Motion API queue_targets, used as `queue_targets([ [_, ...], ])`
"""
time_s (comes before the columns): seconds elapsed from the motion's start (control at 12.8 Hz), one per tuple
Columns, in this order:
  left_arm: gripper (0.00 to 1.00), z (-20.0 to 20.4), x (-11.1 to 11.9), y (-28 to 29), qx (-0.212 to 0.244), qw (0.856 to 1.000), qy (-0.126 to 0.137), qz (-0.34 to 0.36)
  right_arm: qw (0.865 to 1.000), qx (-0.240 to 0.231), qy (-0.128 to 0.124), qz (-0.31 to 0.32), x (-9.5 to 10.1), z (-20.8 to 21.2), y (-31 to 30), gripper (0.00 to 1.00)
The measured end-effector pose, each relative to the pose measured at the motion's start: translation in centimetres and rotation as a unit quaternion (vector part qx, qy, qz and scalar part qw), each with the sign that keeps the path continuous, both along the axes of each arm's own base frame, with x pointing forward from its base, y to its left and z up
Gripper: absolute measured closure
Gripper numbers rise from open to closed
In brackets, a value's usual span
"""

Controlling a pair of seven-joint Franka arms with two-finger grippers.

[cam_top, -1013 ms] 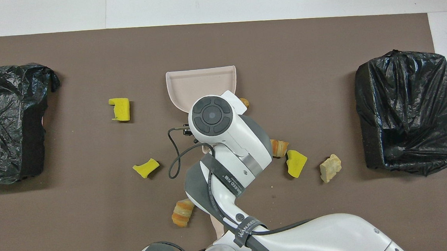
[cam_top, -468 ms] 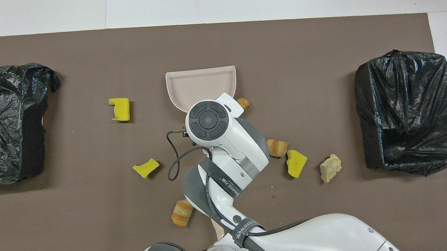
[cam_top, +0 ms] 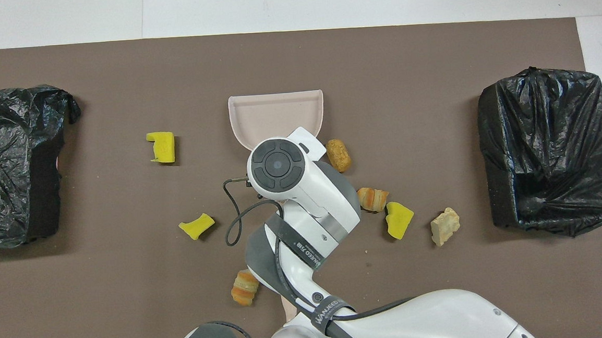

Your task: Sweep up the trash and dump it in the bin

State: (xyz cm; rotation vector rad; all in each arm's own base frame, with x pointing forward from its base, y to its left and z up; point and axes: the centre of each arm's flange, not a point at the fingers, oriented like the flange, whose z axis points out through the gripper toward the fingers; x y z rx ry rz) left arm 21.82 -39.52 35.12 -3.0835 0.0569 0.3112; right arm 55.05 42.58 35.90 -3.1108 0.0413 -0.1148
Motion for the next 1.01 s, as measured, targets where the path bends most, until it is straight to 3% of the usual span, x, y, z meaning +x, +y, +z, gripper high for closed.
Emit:
queue_targets([
  [0.31,0.73,-0.1,3.0,2.7,0.036,0.999,0.014,0.027,0.994,-0.021,0.007,0.108,0.1,3.1,-2.0,0.68],
  [0.47,0.73,-0.2,3.7,3.6,0.047,0.998,0.016,0.033,0.98,-0.038,0.022,0.195,0.9,4.8,-4.9,0.68],
  [0.62,0.73,-0.3,5.9,5.4,0.061,0.997,0.0,0.044,0.955,-0.05,0.041,0.29,1.5,6.0,-8.0,0.68],
  [0.78,0.73,-0.4,8.3,7.5,0.073,0.995,-0.013,0.062,0.923,-0.059,0.077,0.372,1.3,7.1,-10.7,0.68],
  [1.01,0.73,0.1,11.4,10.2,0.071,0.993,-0.017,0.096,0.864,-0.06,0.139,0.48,-0.2,8.3,-13.0,0.68],
])
